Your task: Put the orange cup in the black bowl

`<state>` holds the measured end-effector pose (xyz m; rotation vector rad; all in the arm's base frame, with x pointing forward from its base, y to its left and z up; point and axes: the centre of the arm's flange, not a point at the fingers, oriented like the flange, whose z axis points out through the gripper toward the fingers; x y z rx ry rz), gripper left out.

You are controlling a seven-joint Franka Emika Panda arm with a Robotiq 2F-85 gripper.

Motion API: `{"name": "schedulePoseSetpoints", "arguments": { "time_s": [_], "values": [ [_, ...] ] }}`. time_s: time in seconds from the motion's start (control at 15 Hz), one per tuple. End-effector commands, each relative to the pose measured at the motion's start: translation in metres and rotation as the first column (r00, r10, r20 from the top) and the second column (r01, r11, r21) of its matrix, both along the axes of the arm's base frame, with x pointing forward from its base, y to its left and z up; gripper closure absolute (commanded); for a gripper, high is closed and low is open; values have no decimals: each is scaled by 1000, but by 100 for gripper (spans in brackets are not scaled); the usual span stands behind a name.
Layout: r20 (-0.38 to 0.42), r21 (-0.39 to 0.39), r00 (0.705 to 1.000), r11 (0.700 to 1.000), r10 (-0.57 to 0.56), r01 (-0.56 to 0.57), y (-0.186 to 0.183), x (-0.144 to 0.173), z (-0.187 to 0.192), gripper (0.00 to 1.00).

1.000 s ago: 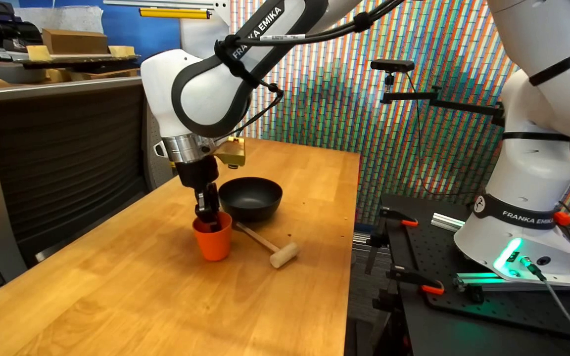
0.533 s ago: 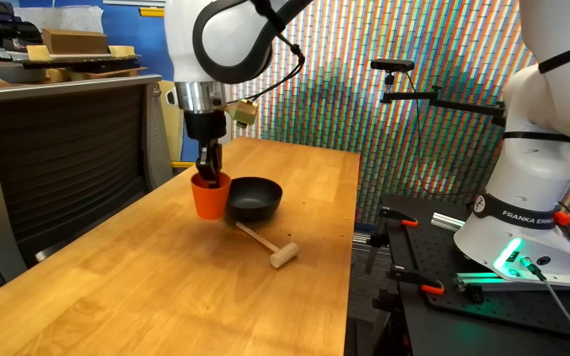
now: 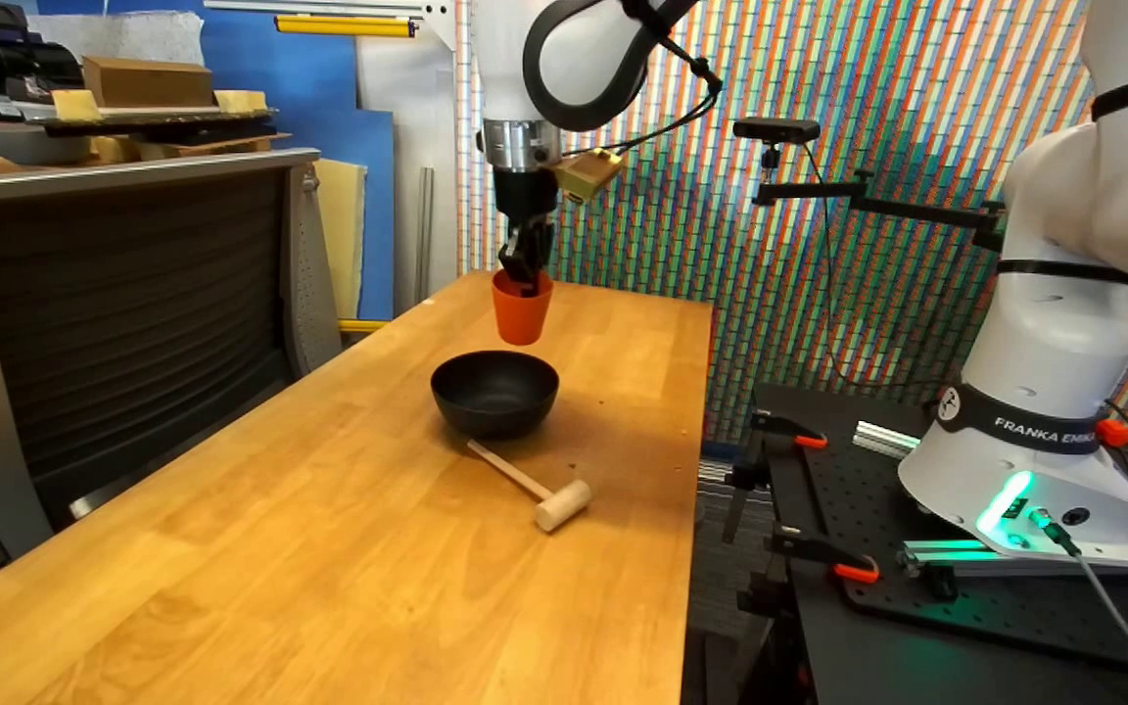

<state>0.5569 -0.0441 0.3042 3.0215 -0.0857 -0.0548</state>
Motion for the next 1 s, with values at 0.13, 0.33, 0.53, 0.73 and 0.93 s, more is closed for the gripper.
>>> {"name": "schedulePoseSetpoints", "arguments": {
  "time_s": [0.13, 0.33, 0.53, 0.73, 0.93],
  "values": [
    [-8, 51, 997, 996, -71, 71, -17, -8, -40, 99],
    [2, 73, 998, 996, -59, 59, -3, 6, -57, 99],
    [11, 98, 999, 994, -49, 48, 9, 18, -70, 99],
    [7, 101, 999, 994, -47, 46, 12, 29, -85, 99],
    [-17, 113, 998, 992, -57, 58, 5, 36, -98, 70]
  ]
}}
